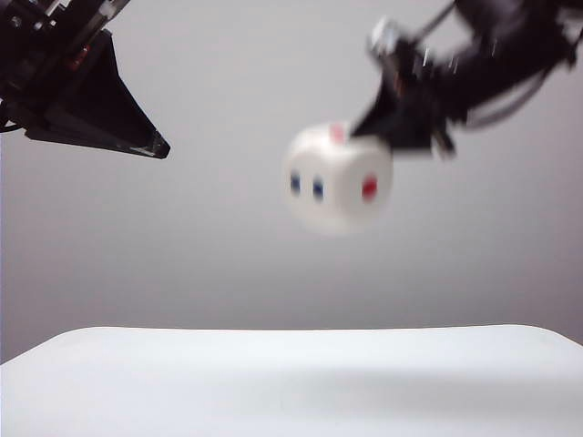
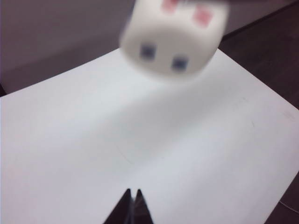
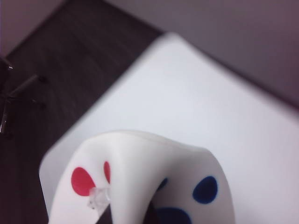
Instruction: Pick up the dice on the table and roll the dice.
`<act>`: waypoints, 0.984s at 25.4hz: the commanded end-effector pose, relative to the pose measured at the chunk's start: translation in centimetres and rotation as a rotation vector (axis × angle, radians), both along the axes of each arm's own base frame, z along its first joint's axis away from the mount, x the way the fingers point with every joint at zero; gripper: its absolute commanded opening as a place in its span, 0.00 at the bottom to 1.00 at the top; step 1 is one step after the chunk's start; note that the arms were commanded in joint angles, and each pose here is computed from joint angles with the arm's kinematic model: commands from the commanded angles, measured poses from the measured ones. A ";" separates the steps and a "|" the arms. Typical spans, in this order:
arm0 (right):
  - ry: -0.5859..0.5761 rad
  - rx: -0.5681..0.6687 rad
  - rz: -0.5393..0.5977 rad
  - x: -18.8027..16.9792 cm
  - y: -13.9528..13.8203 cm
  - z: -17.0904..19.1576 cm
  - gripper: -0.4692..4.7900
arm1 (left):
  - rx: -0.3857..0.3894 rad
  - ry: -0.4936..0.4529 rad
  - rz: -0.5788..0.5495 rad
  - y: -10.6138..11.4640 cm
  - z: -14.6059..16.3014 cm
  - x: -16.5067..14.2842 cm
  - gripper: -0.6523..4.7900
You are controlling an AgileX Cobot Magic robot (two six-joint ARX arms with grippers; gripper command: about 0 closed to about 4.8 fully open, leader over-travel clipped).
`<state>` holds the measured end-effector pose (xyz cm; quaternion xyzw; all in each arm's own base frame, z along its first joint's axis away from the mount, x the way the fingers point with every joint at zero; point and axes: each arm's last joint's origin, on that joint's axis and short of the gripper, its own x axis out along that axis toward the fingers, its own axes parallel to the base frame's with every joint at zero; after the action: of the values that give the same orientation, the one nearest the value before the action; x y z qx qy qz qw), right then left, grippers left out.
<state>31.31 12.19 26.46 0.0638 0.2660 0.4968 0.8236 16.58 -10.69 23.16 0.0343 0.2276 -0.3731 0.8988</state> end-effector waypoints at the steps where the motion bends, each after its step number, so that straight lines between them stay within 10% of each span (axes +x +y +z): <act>1: -0.330 0.038 0.075 -2.1 -0.6 6.5 0.56 | -0.023 -0.033 0.001 -0.1 0.4 0.1 0.11; 4: -0.582 0.020 0.031 -5.0 -1.7 11.5 1.00 | -0.034 -0.052 0.001 -0.1 0.6 0.2 0.11; 9: -0.748 -0.026 -0.124 -9.3 -4.2 15.8 1.00 | -0.046 -0.071 0.001 -0.2 0.8 0.3 0.11; 15: -0.405 -0.254 -0.280 -10.0 -5.5 12.7 1.00 | -0.045 -0.077 -0.001 -0.2 0.9 0.3 0.11; 21: -0.191 -0.443 -0.374 -10.2 -6.2 9.3 0.59 | -0.055 -0.103 -0.003 -0.2 1.1 0.4 0.11; 25: -0.147 -0.510 -0.430 -10.3 -6.8 8.7 0.58 | -0.052 -0.104 -0.001 -0.2 1.1 0.4 0.11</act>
<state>21.17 5.51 35.01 -0.1232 0.3018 0.2393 0.9146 16.91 -10.88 23.99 0.0295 0.1808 -0.3766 0.9081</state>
